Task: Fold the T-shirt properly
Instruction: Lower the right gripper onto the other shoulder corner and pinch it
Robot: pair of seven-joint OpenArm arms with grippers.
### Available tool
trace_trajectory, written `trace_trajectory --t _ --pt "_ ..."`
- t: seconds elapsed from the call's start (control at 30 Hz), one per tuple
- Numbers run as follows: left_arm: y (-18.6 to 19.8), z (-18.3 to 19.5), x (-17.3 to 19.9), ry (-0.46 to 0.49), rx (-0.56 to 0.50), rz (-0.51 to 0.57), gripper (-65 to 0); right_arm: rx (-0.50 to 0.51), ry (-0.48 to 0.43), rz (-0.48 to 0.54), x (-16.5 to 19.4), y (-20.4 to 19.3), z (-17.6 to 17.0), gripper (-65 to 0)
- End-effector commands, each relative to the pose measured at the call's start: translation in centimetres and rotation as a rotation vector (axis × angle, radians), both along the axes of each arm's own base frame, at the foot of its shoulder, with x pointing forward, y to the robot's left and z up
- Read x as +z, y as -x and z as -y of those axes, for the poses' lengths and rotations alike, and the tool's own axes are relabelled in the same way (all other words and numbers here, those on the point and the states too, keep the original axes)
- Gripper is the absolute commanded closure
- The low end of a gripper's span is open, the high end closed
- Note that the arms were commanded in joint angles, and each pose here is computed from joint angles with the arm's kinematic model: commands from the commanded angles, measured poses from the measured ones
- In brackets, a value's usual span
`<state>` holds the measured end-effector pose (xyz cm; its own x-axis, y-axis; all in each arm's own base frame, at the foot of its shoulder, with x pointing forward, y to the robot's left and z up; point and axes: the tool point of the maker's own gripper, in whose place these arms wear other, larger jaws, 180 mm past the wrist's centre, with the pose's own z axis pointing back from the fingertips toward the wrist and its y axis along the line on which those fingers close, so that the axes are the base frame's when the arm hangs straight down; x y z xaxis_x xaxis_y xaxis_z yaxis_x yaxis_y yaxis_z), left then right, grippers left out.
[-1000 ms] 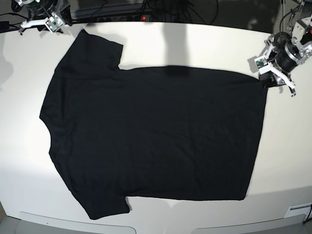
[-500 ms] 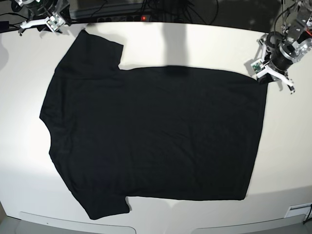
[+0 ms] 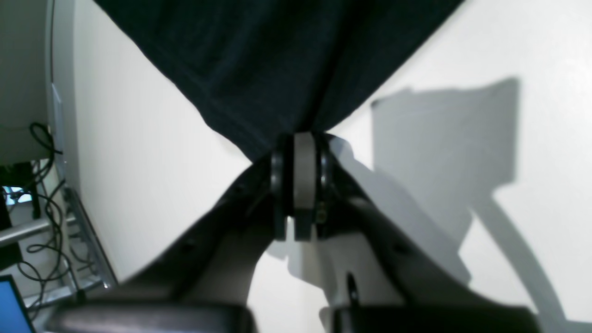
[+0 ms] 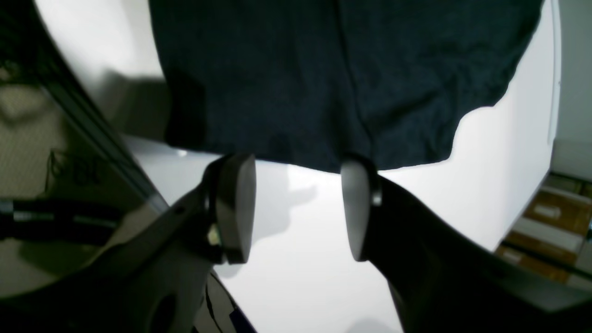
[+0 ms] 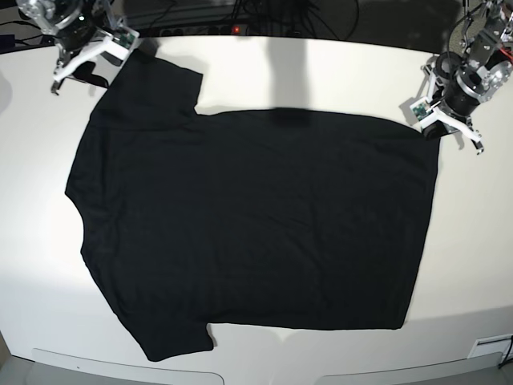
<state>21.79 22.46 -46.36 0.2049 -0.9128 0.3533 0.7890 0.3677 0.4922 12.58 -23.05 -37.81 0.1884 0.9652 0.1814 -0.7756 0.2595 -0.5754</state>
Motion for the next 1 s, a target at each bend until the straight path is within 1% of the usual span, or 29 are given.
trace_trajectory --t 0.0,0.13,0.23,0.3,0.4,0.47,0.6,0.67,0.77,0.87,0.97 --pt "3.2 -0.5 -2.0 -0.04 -0.015 -0.148 0.0 0.016 0.015 0.01 -0.2 -0.4 0.0 -30.0" --pt "3.2 -0.6 -2.0 -0.041 -0.014 -0.148 0.0 0.077 0.116 -0.043 -2.9 0.2 0.9 -30.0" --pt "3.2 -0.6 -2.0 -0.04 -0.014 -0.147 0.0 0.097 0.167 -0.07 -3.8 0.4 2.0 -30.0" --pt "3.2 -0.5 -2.0 -0.04 -0.014 -0.147 0.0 0.092 0.189 -0.072 -3.7 0.3 2.7 -30.0" --pt "3.2 -0.5 -2.0 -0.039 -0.014 -0.147 0.0 0.097 0.194 -0.064 -3.6 0.0 2.8 -30.0" --pt "3.2 -0.5 -2.0 -0.038 -0.014 -0.147 0.0 0.086 0.19 -0.038 -3.3 -0.4 2.9 -30.0" --pt "3.1 -0.5 -2.0 -0.035 -0.014 -0.146 0.0 0.084 0.183 -0.047 -3.4 -0.2 2.8 -30.0" --pt "3.1 -0.4 -2.0 -0.034 -0.014 -0.146 0.0 0.1 0.152 -0.068 -3.7 0.1 2.2 -30.0" --pt "3.1 -0.5 -2.0 -0.034 -0.014 -0.146 0.0 0.119 0.077 -0.07 -3.7 0.2 0.9 -30.0" --pt "3.2 -0.5 -2.0 -0.034 -0.014 -0.147 0.0 0.115 0.068 -0.064 -3.7 -0.2 0.9 -30.0" --pt "3.2 -0.5 -2.0 -0.034 -0.014 -0.147 0.0 0.106 0.024 -0.111 -4.3 0.1 0.4 -29.9"
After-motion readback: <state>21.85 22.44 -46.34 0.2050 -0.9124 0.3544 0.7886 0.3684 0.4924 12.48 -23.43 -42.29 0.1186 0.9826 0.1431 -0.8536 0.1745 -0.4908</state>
